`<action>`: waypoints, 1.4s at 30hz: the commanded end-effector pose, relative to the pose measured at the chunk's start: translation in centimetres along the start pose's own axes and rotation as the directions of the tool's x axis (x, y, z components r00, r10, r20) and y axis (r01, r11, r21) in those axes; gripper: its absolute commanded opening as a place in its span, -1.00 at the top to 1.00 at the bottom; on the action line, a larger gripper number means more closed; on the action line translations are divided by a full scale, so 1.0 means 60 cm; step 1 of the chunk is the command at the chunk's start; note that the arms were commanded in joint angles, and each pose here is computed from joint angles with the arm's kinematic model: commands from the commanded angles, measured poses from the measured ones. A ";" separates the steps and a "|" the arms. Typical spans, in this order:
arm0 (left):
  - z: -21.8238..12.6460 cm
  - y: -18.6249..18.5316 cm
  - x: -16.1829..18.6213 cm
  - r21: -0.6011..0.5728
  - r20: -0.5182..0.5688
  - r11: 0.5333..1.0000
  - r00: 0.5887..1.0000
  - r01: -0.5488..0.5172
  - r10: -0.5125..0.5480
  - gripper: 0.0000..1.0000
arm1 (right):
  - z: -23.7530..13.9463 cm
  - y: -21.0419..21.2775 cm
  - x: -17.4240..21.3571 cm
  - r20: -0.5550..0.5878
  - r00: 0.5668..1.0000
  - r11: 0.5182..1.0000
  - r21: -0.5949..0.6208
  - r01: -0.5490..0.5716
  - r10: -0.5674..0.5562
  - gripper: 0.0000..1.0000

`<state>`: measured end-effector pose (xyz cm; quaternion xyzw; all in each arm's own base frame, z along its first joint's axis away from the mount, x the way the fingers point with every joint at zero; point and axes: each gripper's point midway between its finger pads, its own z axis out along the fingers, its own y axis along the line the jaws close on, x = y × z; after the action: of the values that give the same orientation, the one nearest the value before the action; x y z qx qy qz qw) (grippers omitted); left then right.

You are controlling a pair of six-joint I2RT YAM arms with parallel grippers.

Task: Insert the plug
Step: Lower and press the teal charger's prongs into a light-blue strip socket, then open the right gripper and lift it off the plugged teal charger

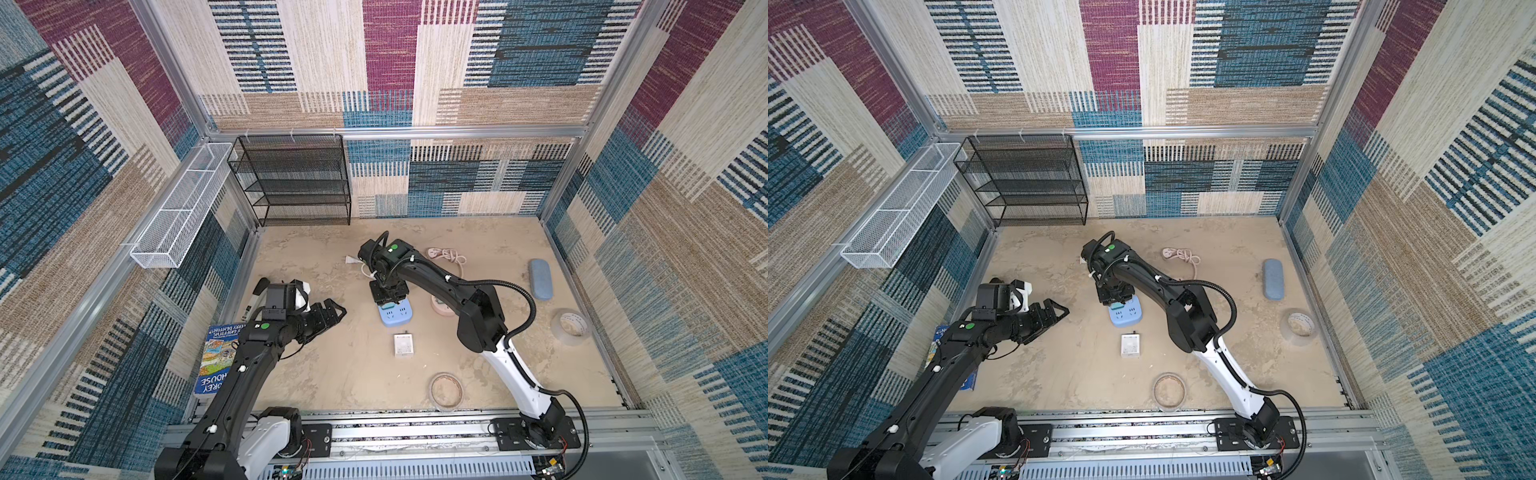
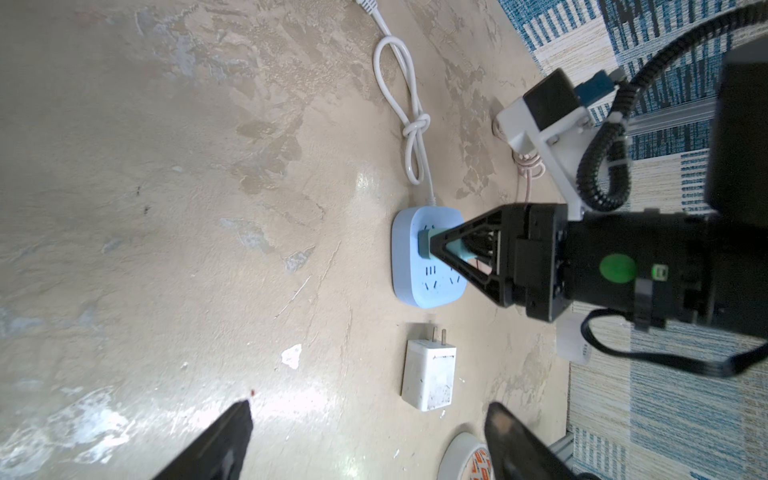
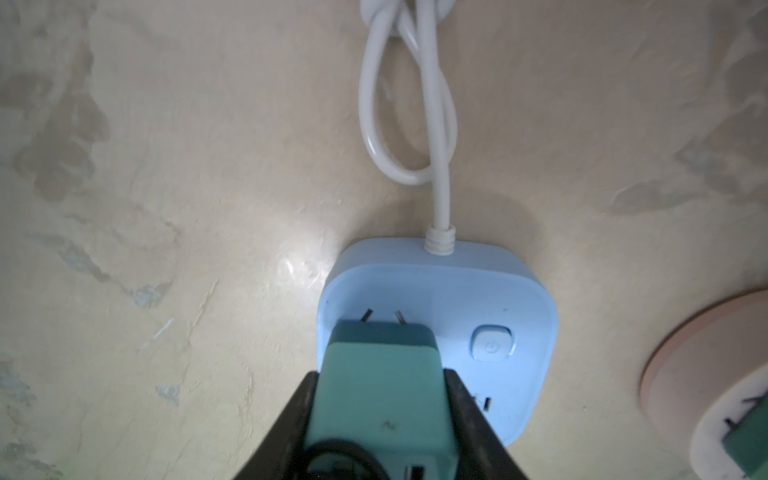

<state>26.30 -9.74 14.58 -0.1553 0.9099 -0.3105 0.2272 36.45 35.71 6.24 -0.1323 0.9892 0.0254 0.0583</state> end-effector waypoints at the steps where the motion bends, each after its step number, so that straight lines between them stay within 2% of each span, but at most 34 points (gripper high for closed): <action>1: 0.000 0.001 -0.001 -0.003 0.004 1.000 1.000 0.003 -0.003 -0.85 | 0.026 -0.032 -0.033 0.049 0.996 0.996 0.055 -0.075 0.072 1.00; 4: 0.000 0.000 0.000 0.002 0.003 1.000 1.000 0.003 -0.003 -0.85 | 0.020 -0.048 -0.046 0.067 0.993 0.993 0.062 -0.105 0.100 0.96; 10: -0.001 -0.002 0.001 0.009 0.003 1.000 1.000 0.003 -0.003 -0.86 | 0.015 -0.043 -0.044 0.055 0.993 0.993 0.036 -0.109 0.107 0.40; 14: -0.002 -0.004 0.002 0.013 0.002 1.000 1.000 0.000 0.000 -0.86 | -0.010 -0.036 -0.053 0.083 0.991 0.994 0.005 -0.106 0.105 0.13; 26: -0.007 -0.006 0.000 0.010 0.013 1.000 1.000 -0.007 0.007 -0.87 | -0.072 -0.027 -0.064 0.141 0.985 0.995 -0.047 -0.089 0.095 -0.41; 35: -0.009 -0.008 -0.003 0.011 0.020 1.000 1.000 -0.014 0.014 -0.90 | -0.166 -0.053 -0.038 0.271 0.955 0.993 -0.035 -0.113 0.118 -0.43; 39: -0.011 -0.010 -0.007 0.010 0.028 1.000 0.999 -0.020 0.020 -0.90 | -0.208 -0.057 0.002 0.392 0.910 0.989 -0.103 -0.102 0.135 -0.37; 41: -0.012 -0.013 -0.008 0.014 0.029 1.000 0.999 -0.024 0.024 -0.90 | -0.232 -0.059 0.026 0.466 0.869 0.981 -0.167 -0.102 0.169 -0.35; 42: -0.011 -0.013 -0.009 0.015 0.029 1.000 0.999 -0.024 0.023 -0.90 | -0.219 -0.064 0.044 0.455 0.871 0.977 -0.184 -0.111 0.185 -0.35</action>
<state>26.29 -9.81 15.38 -0.1497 0.9065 -0.3135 0.2401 32.43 29.32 16.80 -0.0828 0.9712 0.0739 0.2107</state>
